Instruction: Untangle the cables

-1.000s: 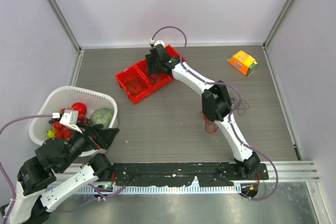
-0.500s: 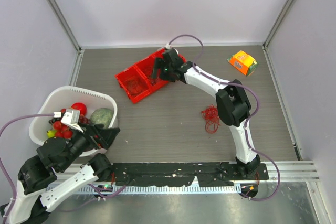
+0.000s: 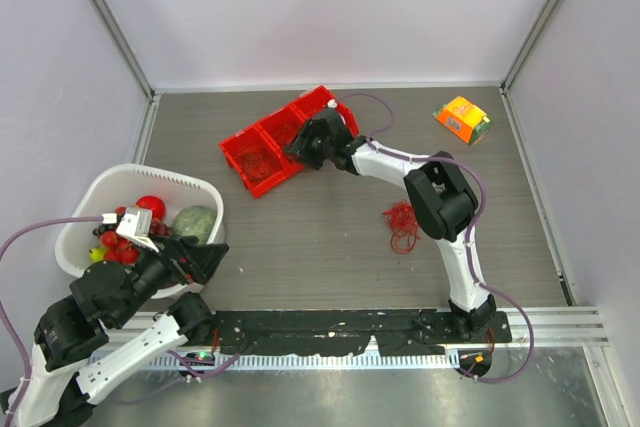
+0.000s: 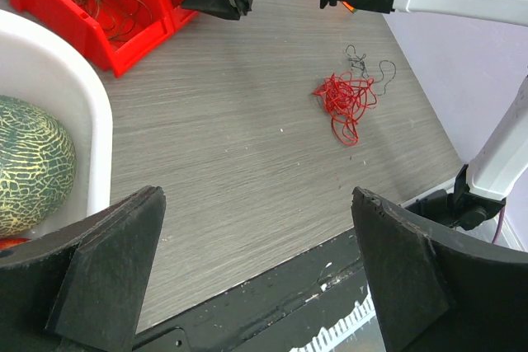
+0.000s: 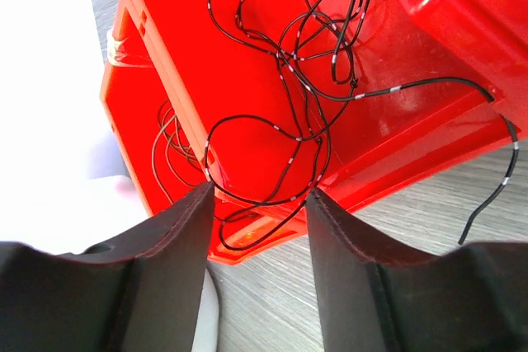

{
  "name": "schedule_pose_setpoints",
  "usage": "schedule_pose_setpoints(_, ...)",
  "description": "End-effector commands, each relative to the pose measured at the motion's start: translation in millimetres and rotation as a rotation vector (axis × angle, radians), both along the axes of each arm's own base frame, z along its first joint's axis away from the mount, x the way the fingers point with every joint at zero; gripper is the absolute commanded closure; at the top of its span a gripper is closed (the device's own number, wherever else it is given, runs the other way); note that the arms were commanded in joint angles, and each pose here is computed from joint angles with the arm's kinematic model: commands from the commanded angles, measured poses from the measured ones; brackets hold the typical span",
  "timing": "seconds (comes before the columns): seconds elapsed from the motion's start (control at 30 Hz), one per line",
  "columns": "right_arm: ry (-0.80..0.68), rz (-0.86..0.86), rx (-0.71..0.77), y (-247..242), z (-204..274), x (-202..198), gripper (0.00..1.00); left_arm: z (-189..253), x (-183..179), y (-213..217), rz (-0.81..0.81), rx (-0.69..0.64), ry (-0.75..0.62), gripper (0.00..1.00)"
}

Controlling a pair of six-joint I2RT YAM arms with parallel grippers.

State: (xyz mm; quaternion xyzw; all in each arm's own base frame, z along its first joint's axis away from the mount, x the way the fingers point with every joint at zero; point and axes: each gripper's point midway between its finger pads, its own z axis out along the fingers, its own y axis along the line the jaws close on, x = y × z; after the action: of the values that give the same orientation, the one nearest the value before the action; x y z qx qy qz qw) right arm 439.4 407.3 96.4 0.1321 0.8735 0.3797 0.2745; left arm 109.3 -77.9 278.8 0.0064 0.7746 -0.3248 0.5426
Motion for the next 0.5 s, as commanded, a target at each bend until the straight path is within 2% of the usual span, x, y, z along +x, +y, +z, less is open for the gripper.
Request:
schedule_pose_setpoints(0.0,-0.057,-0.029,0.170,15,45,11,0.54,8,3,-4,0.000,-0.025,-0.020,0.00)
schedule_pose_setpoints(0.03,-0.054,-0.024,0.175,19,44,10,0.58,7,3,-4,-0.002,-0.022,-0.018,0.00)
schedule_pose_setpoints(0.13,-0.053,-0.031,0.196,18,47,12,0.77,8,3,-4,-0.002,-0.027,-0.020,0.00)
schedule_pose_setpoints(0.3,-0.093,-0.047,0.166,12,53,21,0.96,9,2,-3,-0.002,-0.032,-0.024,0.00)
schedule_pose_setpoints(0.47,-0.151,-0.020,0.153,23,46,46,0.99,8,2,-5,-0.008,-0.026,-0.020,0.00)
